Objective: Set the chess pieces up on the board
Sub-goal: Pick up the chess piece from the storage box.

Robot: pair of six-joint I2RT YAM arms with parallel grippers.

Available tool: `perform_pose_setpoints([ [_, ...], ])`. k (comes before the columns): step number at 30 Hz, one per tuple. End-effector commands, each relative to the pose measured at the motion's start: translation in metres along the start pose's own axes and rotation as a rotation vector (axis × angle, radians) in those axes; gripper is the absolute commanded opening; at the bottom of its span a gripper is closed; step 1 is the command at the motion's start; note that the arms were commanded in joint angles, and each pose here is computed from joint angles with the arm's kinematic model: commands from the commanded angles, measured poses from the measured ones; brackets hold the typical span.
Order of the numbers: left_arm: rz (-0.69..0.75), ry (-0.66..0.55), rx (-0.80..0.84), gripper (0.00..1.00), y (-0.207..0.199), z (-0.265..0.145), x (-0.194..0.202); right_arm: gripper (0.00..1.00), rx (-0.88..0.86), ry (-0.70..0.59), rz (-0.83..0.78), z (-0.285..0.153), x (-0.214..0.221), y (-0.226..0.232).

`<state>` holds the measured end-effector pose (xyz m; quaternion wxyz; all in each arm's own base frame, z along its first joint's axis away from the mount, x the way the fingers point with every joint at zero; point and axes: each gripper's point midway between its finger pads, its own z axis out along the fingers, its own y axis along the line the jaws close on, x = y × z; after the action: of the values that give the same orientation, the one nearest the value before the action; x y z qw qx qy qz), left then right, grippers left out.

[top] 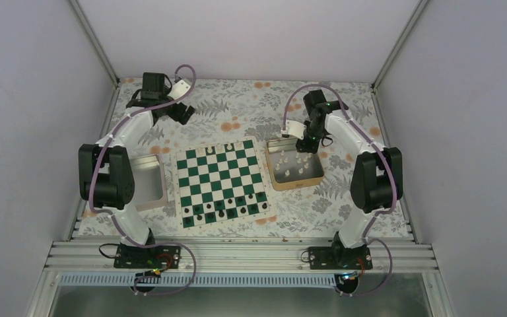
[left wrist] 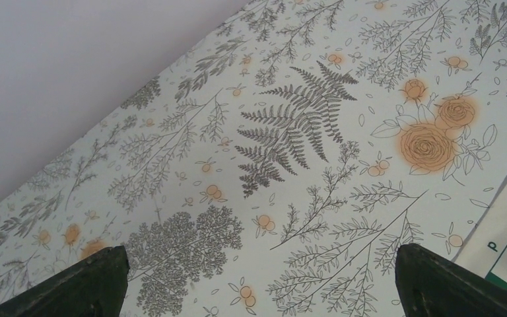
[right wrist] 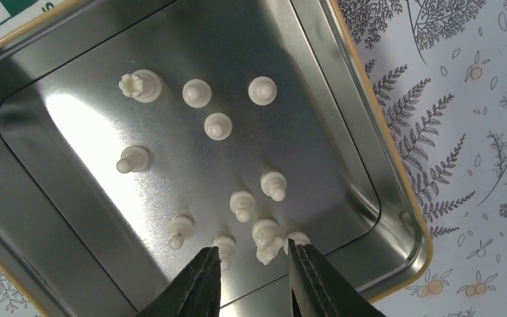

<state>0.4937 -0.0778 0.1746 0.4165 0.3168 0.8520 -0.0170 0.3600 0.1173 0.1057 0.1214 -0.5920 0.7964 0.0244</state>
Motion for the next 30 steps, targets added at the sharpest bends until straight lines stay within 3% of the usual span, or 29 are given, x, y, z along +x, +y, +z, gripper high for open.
perform_pose_setpoints([
  [1,-0.003,0.015,-0.007,1.0,0.0,0.006,-0.006,0.29,-0.01,-0.049,-0.038,-0.006,-0.006,0.004],
  [20,-0.015,0.045,0.003,1.0,-0.012,0.031,0.004,0.29,0.069,0.096,-0.018,0.021,0.038,-0.025],
  [30,-0.017,0.037,-0.001,1.0,-0.012,0.03,0.004,0.35,0.081,0.12,-0.143,0.018,0.044,-0.034],
])
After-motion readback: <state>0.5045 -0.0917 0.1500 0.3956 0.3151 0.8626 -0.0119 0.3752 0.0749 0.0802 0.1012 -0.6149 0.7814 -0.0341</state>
